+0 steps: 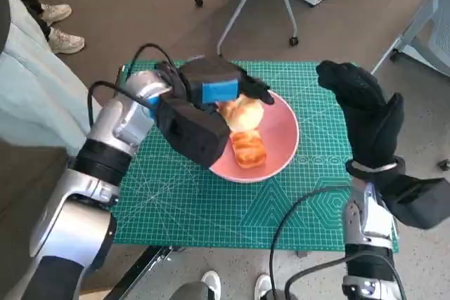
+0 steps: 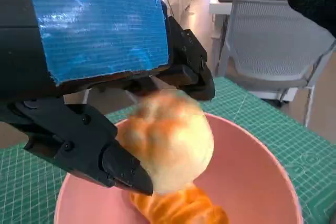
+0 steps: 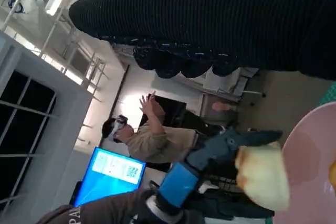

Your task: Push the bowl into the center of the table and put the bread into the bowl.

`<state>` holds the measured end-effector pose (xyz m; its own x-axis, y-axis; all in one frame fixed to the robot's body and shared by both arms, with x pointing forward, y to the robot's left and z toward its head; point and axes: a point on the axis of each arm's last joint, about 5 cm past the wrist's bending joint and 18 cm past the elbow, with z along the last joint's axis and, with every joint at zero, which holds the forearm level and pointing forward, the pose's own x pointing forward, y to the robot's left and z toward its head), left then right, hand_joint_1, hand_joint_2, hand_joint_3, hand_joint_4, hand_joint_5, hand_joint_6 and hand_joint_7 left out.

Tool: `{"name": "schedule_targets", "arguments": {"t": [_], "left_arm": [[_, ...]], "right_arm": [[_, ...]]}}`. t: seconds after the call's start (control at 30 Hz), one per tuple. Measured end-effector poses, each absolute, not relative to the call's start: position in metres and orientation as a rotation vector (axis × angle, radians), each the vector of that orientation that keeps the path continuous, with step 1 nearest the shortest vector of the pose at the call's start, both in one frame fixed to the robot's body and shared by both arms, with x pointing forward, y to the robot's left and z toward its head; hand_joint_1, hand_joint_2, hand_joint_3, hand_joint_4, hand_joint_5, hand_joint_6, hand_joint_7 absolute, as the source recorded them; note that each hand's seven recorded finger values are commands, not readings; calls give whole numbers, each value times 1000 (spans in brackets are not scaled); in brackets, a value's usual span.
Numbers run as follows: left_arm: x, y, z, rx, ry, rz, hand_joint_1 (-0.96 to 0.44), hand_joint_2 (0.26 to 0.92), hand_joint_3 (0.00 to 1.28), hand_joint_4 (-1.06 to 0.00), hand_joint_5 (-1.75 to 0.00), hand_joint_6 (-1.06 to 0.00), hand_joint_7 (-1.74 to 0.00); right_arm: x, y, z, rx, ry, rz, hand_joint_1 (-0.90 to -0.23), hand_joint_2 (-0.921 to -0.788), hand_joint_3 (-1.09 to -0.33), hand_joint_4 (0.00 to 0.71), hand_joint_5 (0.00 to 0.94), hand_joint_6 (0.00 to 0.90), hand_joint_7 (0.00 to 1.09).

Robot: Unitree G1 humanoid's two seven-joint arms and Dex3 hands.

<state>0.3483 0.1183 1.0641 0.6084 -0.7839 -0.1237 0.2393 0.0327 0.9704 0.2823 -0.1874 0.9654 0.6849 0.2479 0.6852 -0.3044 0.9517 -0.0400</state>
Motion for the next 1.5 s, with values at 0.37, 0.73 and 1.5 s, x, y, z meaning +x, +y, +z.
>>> {"name": "schedule_targets", "arguments": {"t": [0.37, 0.73, 1.5], "left_arm": [[339, 144, 1070, 921, -637, -817, -428, 834, 2, -147, 0, -289, 0], [316, 177, 1078, 601, -774, -694, -438, 877, 24, -130, 0, -272, -1], [298, 156, 1012, -237, -926, -579, -709, 921, 271, -105, 0, -227, -1]], "right_arm": [[281, -189, 972, 71, -781, 299, -705, -921, -803, 186, 6, 30, 497], [282, -191, 981, 52, -821, 304, -711, -921, -802, 192, 6, 33, 475], [288, -181, 1024, 2, -948, 344, -701, -921, -783, 203, 7, 75, 470]]}}
